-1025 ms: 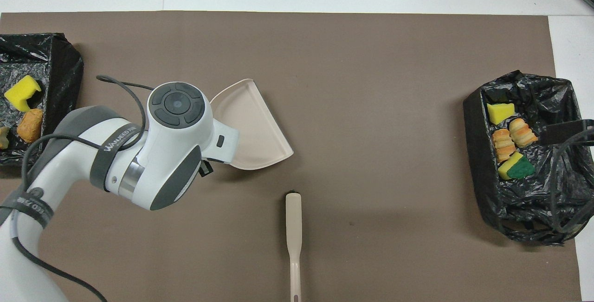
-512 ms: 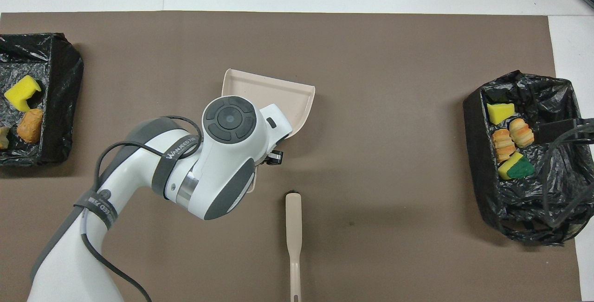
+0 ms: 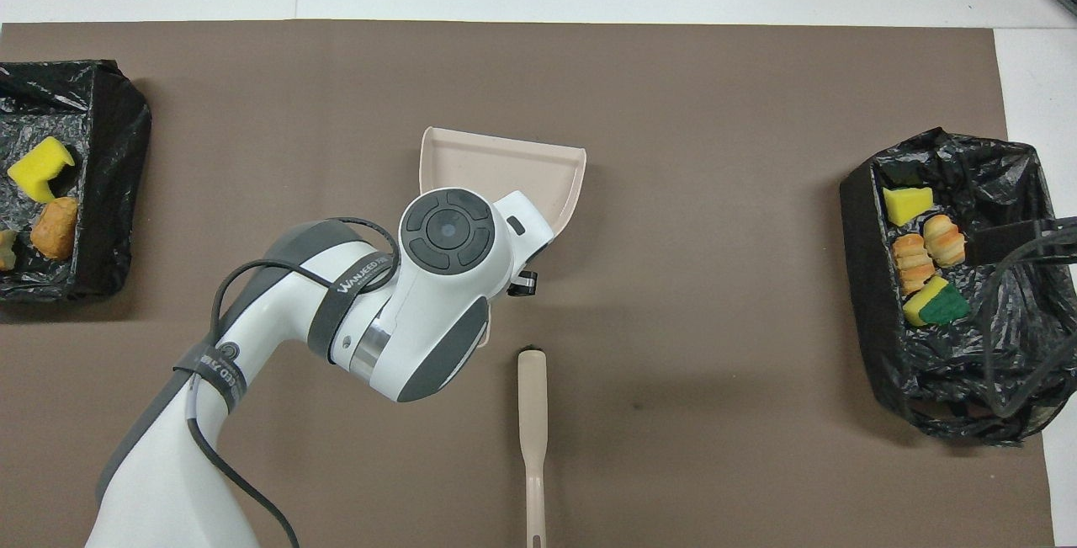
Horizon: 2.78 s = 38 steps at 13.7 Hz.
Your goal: Sweep and dump trash in bin
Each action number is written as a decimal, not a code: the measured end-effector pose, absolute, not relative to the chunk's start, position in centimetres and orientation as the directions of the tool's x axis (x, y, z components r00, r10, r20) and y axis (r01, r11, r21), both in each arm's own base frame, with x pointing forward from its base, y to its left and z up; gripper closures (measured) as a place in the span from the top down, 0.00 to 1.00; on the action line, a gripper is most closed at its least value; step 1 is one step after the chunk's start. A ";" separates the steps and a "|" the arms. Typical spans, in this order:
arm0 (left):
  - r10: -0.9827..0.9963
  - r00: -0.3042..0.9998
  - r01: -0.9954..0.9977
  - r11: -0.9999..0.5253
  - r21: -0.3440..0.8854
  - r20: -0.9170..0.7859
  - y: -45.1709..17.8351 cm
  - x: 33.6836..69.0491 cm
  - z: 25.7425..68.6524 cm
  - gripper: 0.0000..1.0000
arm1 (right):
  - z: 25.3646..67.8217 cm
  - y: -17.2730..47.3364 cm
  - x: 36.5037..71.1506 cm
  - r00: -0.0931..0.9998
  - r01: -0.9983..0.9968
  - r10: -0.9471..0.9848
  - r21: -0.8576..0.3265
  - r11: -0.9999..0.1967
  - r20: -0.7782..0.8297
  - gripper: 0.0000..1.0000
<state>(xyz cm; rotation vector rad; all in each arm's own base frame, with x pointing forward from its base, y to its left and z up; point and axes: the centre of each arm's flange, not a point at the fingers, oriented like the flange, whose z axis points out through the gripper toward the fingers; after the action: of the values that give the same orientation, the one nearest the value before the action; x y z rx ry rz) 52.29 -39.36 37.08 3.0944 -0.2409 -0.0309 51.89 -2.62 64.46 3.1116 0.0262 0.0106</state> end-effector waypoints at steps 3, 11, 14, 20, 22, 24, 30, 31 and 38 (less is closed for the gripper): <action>-0.153 0.988 -0.151 -0.988 0.037 -0.036 -40.1 52.7 34.5 0.31 | 64.4 -2.6 51.9 1.000 0.017 0.017 0.030 -0.999 0.004 1.00; -0.042 0.998 -0.041 -0.999 0.029 -0.049 -41.8 51.4 34.2 0.71 | 64.4 -2.6 51.8 1.000 0.017 0.017 0.030 -0.999 0.004 1.00; -0.028 0.999 -0.027 -0.999 0.033 -0.029 -40.7 52.0 36.2 1.00 | 64.4 -2.6 51.8 1.000 0.017 0.017 0.030 -0.999 0.004 1.00; -0.128 0.992 -0.127 -0.992 0.009 -0.023 -25.4 56.9 43.9 1.00 | 64.4 -2.6 51.8 1.000 0.017 0.017 0.030 -0.999 0.004 1.00; -0.195 0.980 -0.195 -0.981 0.013 -0.025 -18.5 57.6 47.3 1.00 | 64.3 -2.6 51.8 1.000 0.017 0.017 0.030 -0.999 0.004 1.00; -0.255 0.967 -0.255 -0.967 0.015 0.023 -12.3 57.7 51.4 1.00 | 64.3 -2.6 51.8 1.000 0.017 0.017 0.030 -0.999 0.004 1.00; -0.319 0.946 -0.320 -0.947 0.002 0.061 -5.8 56.0 62.1 1.00 | 64.3 -2.6 51.8 1.000 0.005 0.005 0.029 -1.000 0.004 1.00; -0.317 0.947 -0.317 -0.948 0.003 0.054 -5.5 55.7 63.2 1.00 | 64.3 -2.6 51.8 1.000 0.005 0.005 0.029 -1.000 0.004 1.00; -0.361 0.932 -0.361 -0.932 0.016 -0.003 -3.8 54.5 64.7 1.00 | 64.3 -2.6 51.8 1.000 0.005 0.005 0.029 -1.000 0.003 1.00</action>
<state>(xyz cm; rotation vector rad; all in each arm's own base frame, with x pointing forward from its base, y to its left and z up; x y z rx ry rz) 54.48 -3.76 64.68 3.0730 -0.5747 -0.0095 51.81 -2.62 64.30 3.1122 0.0072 0.0053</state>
